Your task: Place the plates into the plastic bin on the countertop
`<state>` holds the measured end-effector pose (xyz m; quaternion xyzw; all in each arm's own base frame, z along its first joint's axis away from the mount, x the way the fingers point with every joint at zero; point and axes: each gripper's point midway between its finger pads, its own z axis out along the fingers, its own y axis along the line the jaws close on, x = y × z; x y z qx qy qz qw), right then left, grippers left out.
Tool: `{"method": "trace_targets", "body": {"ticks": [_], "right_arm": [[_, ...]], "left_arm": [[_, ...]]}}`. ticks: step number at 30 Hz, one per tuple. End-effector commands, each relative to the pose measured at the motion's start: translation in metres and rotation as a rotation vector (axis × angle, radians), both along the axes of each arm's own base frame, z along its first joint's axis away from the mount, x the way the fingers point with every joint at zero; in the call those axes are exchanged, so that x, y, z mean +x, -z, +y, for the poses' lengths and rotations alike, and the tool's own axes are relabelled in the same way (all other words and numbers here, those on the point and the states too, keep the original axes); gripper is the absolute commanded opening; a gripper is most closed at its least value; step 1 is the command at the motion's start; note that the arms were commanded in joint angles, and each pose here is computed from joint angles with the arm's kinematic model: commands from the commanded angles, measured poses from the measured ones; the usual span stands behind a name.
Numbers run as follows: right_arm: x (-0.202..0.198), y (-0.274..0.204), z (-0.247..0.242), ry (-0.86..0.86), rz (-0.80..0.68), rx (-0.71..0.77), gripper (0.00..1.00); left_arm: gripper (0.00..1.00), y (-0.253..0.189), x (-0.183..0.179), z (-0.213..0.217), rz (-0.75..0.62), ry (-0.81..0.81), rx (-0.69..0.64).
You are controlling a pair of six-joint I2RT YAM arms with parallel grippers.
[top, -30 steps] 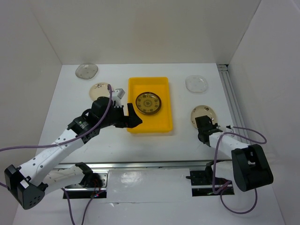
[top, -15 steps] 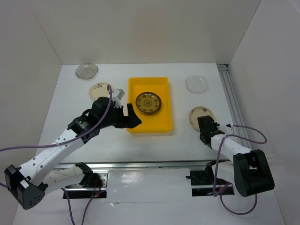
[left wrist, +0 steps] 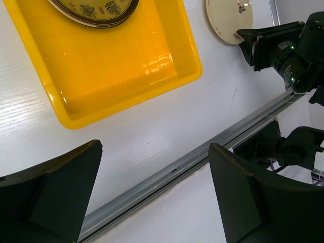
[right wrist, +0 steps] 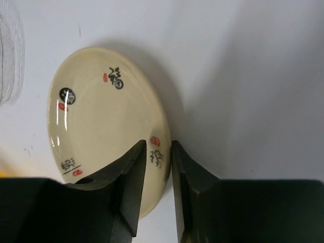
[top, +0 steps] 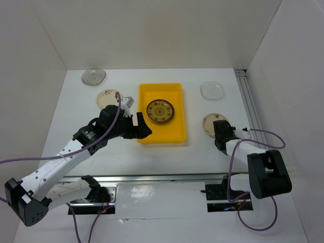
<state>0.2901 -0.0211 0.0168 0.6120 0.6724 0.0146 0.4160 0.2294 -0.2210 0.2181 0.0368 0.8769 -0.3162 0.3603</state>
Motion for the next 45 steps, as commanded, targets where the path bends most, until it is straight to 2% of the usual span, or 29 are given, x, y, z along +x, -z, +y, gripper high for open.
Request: {"method": "trace_targets", "body": {"ticks": [1,2,3,7,10,17,19,21,22,24,25,26,28,29,31,32,33,39,42,45], "right_arm": [[-0.033,0.036,0.002,-0.041,0.197,0.017,0.33],[-0.033,0.036,0.002,-0.041,0.197,0.017,0.14],[-0.033,0.036,0.002,-0.034,0.192,0.022,0.00],[-0.030,0.036,0.004,-0.038,0.197,0.043,0.00],[-0.018,0.011,0.006,-0.050,0.139,0.031,0.00],[0.022,-0.103,0.010,-0.041,-0.098,-0.064,0.00],[0.035,-0.121,0.021,-0.110,-0.151,-0.114,0.00],[0.055,-0.152,0.037,-0.175,-0.318,-0.129,0.00],[0.059,-0.159,0.055,-0.280,-0.348,-0.159,0.00],[0.075,-0.180,0.076,-0.382,-0.470,-0.178,0.00],[0.081,-0.184,0.085,-0.461,-0.473,-0.227,0.00],[0.091,-0.168,0.107,-0.583,-0.436,-0.213,0.00],[0.112,-0.180,0.134,-0.717,-0.447,-0.246,0.00],[0.118,-0.159,0.160,-0.838,-0.405,-0.218,0.00],[0.131,-0.164,0.181,-0.921,-0.411,-0.225,0.00],[0.134,-0.143,0.197,-0.989,-0.357,-0.205,0.00],[0.142,-0.149,0.203,-1.009,-0.365,-0.207,0.00],[0.148,-0.149,0.246,-1.125,-0.377,-0.237,0.00],[0.150,-0.131,0.251,-1.141,-0.307,-0.241,0.00],[0.151,-0.122,0.256,-1.155,-0.276,-0.237,0.00]], "left_arm": [[1.00,-0.013,0.001,0.005,-0.046,-0.007,-0.008],[1.00,-0.014,-0.002,0.007,-0.049,-0.007,-0.009],[1.00,-0.018,-0.001,0.010,-0.059,-0.016,-0.016],[1.00,-0.013,0.003,0.031,-0.033,-0.094,0.008],[1.00,-0.011,0.003,0.065,0.016,-0.236,0.040],[1.00,-0.007,0.014,0.149,0.057,-0.597,0.116],[1.00,0.000,0.018,0.165,0.096,-0.669,0.133],[1.00,0.002,0.023,0.169,0.115,-0.690,0.142],[1.00,0.005,0.025,0.173,0.126,-0.703,0.147],[1.00,0.011,0.031,0.173,0.146,-0.704,0.150],[1.00,0.011,0.034,0.170,0.147,-0.697,0.144],[1.00,0.006,0.042,0.172,0.127,-0.710,0.131],[1.00,0.008,0.055,0.174,0.142,-0.714,0.106],[1.00,0.010,0.060,0.175,0.149,-0.717,0.099],[1.00,0.001,0.077,0.172,0.132,-0.700,0.044],[1.00,0.007,0.088,0.179,0.155,-0.719,0.037],[1.00,0.003,0.099,0.180,0.138,-0.715,0.011],[1.00,0.039,0.142,0.215,0.264,-0.761,-0.095],[1.00,0.048,0.160,0.226,0.268,-0.758,-0.136],[1.00,0.084,0.173,0.237,0.345,-0.758,-0.197]]}}
